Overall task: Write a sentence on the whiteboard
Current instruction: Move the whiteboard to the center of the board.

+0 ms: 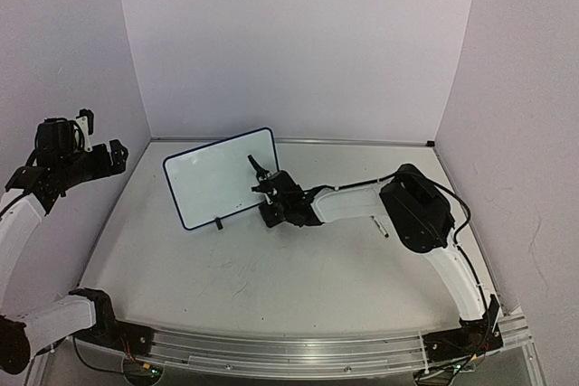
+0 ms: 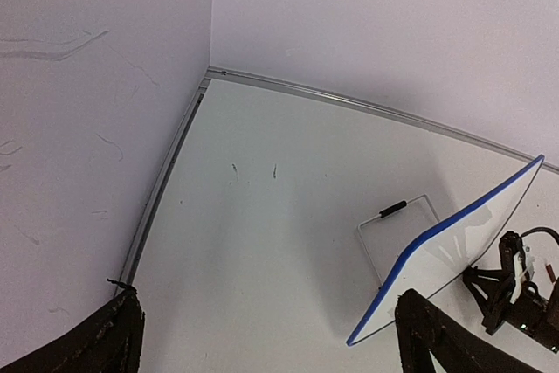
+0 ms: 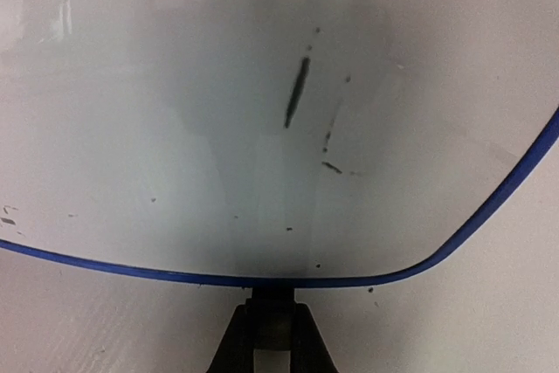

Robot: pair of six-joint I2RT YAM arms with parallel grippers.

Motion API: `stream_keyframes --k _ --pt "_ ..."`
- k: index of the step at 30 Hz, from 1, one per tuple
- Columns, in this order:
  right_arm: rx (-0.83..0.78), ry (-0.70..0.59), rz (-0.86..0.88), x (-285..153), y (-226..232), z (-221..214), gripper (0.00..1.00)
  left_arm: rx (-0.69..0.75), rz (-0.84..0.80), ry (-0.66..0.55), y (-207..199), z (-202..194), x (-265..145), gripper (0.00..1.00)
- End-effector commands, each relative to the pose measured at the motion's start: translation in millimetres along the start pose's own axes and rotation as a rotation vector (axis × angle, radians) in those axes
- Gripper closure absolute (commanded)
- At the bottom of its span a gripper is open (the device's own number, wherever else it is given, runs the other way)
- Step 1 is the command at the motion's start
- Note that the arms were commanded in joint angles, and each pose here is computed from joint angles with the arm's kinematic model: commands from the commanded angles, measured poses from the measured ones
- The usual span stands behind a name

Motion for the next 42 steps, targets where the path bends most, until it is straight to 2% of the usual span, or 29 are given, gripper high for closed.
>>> stream_keyframes --k 1,13,16,20,24,26,28,30,31,33,37,42 --pt "0.081 0.028 -0.148 -28 -37 -8 1.0 0.015 0.006 -0.041 1 9 -4 0.01" --pt "0.245 0.1 -0.26 -88 -75 -68 1.0 0.027 -0.023 -0.043 -3 7 -3 0.01" --pt "0.28 0.125 -0.273 -101 -80 -88 1.0 0.018 -0.078 -0.019 -12 4 1 0.01" --pt "0.307 0.127 -0.294 -116 -86 -98 1.0 -0.077 -0.122 0.058 -18 -10 10 0.03" --pt "0.304 0.142 -0.285 -120 -85 -101 0.99 -0.201 -0.172 0.147 -24 -40 25 0.04" --pt "0.302 0.149 -0.263 -121 -81 -100 0.85 -0.232 -0.182 0.189 -28 -55 32 0.05" --pt "0.293 0.148 -0.235 -128 -76 -97 0.59 -0.242 -0.183 0.236 -33 -72 39 0.05" --pt "0.293 0.137 -0.203 -139 -72 -91 0.41 -0.229 -0.175 0.278 -40 -91 46 0.05" --pt "0.294 0.135 -0.183 -145 -69 -90 0.35 -0.217 -0.171 0.298 -45 -100 51 0.05" --pt "0.298 0.136 -0.143 -158 -65 -89 0.28 -0.198 -0.169 0.337 -55 -118 59 0.05" --pt "0.328 0.141 -0.092 -190 -67 -91 0.21 -0.198 -0.182 0.414 -70 -150 78 0.05" --pt "0.358 0.14 -0.121 -235 -89 -99 0.12 -0.169 -0.179 0.439 -89 -168 99 0.05"
Point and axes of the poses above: each gripper's point midway between its finger pads, its own x axis out along the fingers, its own y axis along the line the jaws close on, z = x × y, the point moved 2 cm from there along -x, back along the fingers, and after that the axes turned 1 degree about -x, right-handed, at the moved point
